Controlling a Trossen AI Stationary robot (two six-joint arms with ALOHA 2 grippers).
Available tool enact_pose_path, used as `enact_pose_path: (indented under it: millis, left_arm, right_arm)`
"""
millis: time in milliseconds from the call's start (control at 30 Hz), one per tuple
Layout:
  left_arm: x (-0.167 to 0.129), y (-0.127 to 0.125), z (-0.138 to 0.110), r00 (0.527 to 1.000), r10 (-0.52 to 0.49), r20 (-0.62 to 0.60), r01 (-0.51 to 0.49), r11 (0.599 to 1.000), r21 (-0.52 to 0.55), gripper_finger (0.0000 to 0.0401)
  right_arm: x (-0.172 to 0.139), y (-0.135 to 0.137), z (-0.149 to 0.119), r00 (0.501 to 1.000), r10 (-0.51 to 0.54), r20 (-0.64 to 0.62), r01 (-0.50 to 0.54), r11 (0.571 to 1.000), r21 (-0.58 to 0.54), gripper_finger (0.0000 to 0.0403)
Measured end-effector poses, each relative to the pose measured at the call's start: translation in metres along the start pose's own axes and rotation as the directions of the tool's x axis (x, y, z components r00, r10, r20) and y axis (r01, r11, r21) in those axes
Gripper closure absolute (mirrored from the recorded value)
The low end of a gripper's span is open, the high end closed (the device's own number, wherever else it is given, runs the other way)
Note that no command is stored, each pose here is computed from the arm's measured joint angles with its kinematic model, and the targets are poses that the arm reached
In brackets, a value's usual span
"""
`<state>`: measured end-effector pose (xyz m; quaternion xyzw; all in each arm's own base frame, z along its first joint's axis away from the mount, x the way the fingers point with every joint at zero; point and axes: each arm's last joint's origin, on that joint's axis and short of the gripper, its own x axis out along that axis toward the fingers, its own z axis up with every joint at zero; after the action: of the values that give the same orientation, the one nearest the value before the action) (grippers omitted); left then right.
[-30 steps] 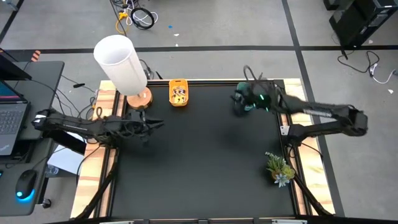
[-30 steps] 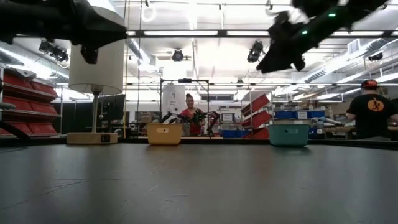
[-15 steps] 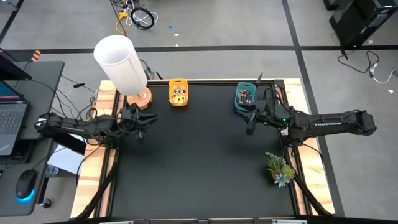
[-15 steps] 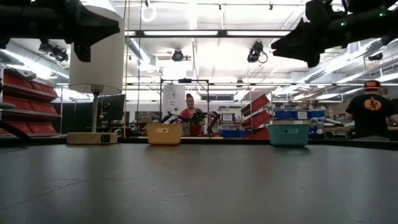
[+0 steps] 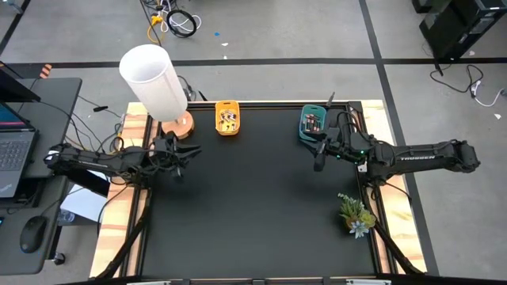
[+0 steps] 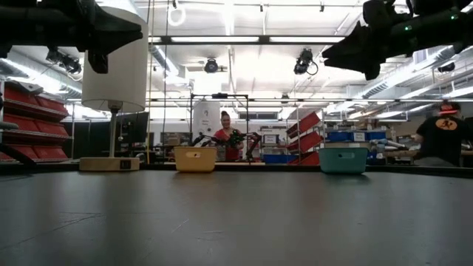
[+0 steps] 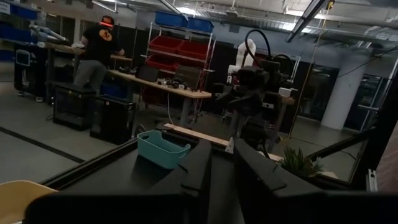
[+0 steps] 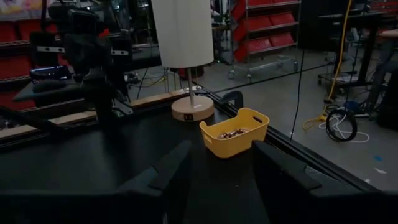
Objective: Sort batteries
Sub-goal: Return to Home Position
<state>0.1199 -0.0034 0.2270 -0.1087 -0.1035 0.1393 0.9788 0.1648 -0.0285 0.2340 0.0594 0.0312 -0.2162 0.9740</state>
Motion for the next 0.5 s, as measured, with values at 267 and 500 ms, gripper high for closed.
enact_pose_path:
  millis: [267, 500]
  left_arm:
    - [0.0, 0.0, 0.0, 1.0, 0.0, -0.001, 0.0, 1.0, 0.0, 0.0331]
    - [0.0, 0.0, 0.0, 1.0, 0.0, -0.001, 0.0, 1.0, 0.0, 0.0331]
  right_arm:
    - [-0.004, -0.001, -0.001, 1.0, 0.004, 0.022, -0.004, 1.0, 0.007, 0.0228]
    - [-0.026, -0.01, -0.014, 0.974, 0.035, 0.222, -0.088, 0.969, 0.23, 0.0228]
